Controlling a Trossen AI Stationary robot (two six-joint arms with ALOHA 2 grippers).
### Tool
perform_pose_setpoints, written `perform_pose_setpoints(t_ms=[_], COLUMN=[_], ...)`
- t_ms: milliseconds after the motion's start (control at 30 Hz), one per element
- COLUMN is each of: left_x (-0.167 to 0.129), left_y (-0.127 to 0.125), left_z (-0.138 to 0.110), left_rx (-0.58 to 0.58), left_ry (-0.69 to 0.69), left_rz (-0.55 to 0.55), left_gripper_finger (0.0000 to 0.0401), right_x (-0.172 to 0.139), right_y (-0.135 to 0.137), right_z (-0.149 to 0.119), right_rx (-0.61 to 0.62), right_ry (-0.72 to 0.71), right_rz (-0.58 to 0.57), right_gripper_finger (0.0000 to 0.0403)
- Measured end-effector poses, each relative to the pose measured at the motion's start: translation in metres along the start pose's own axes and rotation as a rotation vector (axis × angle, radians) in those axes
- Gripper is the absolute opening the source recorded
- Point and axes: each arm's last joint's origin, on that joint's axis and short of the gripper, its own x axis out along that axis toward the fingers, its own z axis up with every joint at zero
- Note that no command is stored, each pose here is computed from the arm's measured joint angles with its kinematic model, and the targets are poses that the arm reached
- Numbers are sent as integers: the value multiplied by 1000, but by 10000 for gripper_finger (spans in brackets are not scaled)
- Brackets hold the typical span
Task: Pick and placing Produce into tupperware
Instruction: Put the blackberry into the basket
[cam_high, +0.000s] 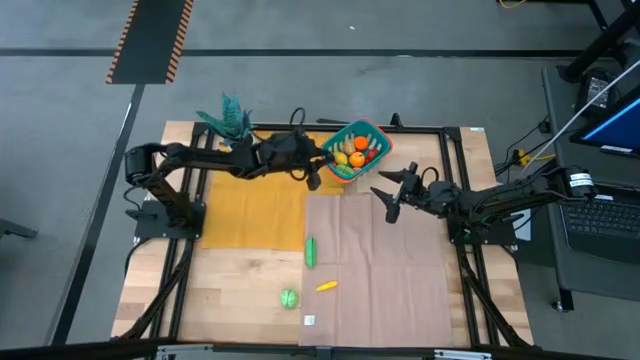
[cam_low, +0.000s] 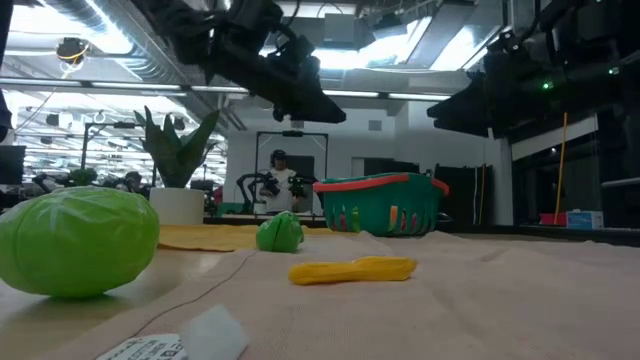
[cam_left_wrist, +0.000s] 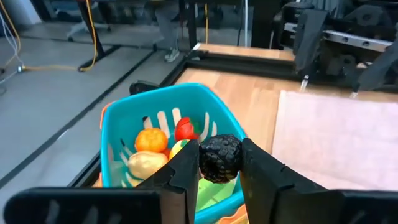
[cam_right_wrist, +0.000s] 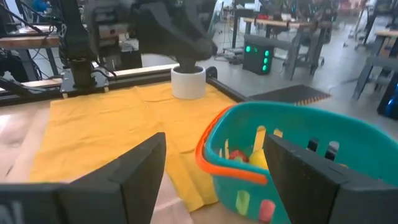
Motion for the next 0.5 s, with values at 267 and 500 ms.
perform_pose_setpoints(t_ms=[267,500], left_x=[1,1], left_y=[8,9], left_z=[24,30], left_rx=[1,25], left_ry=[145,164], left_rz=[11,-2], left_gripper_finger=[83,82], right_x=[0,0], right_y=[0,0], right_z=[-3,-4], right_rx=[8,5], right_ry=[28,34], right_rz=[-2,-2], right_gripper_finger=[271,271])
